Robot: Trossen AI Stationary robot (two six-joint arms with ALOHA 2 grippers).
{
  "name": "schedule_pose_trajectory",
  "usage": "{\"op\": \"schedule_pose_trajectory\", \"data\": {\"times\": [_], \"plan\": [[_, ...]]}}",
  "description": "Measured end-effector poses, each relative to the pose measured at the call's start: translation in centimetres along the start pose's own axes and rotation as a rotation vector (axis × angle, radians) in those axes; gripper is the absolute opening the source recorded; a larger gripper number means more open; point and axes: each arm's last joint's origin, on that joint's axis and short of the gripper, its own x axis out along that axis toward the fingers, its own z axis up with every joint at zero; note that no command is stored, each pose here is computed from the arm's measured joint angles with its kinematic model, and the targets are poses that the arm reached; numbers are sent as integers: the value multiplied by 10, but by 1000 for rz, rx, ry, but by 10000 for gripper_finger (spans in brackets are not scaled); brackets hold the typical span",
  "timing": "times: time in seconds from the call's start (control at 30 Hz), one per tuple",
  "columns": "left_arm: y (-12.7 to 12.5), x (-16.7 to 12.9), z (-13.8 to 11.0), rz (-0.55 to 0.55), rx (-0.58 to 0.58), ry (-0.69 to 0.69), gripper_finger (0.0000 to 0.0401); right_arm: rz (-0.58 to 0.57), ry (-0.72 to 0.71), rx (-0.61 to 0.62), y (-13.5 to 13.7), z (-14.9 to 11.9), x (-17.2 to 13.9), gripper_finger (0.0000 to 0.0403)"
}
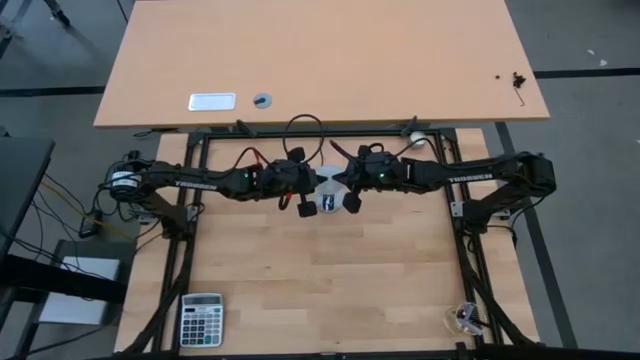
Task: Screw lightbulb
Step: Insert the lightbulb into the silver lamp socket
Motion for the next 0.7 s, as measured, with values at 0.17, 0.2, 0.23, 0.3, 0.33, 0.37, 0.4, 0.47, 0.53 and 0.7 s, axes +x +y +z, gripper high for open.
{"op": "schedule_pose_trajectory", "data": {"times": [0.17, 0.2, 0.23, 0.3, 0.33, 0.37, 0.4, 0.47, 0.53, 0.7], "plan": [[0, 0, -1, 4, 2, 8, 0, -38, -42, 4, -11, 9, -12, 16], [0, 0, -1, 4, 2, 9, 0, -54, -30, 9, -15, 8, -12, 14], [0, 0, -1, 4, 2, 8, 0, -69, -10, 13, -19, 6, -10, 12], [0, 0, -1, 5, 2, 9, 0, -94, 10, 21, -26, 3, -5, 8], [0, 0, -1, 4, 2, 10, 0, -104, 17, 25, -29, 1, -3, 7], [0, 0, -1, 4, 3, 11, 0, -112, 28, 29, -32, 0, -1, 7], [0, 0, -1, 4, 3, 12, 0, -108, 35, 35, -34, -2, 2, 8], [0, 0, -2, 4, 3, 12, 0, -79, 52, 45, -36, -4, 5, 10], [0, 0, -2, 4, 3, 13, 0, -66, 51, 46, -35, -4, 7, 11], [4, 1, -3, 6, -1, 20, 0, -59, 62, 55, -30, -5, 6, 10]]}}
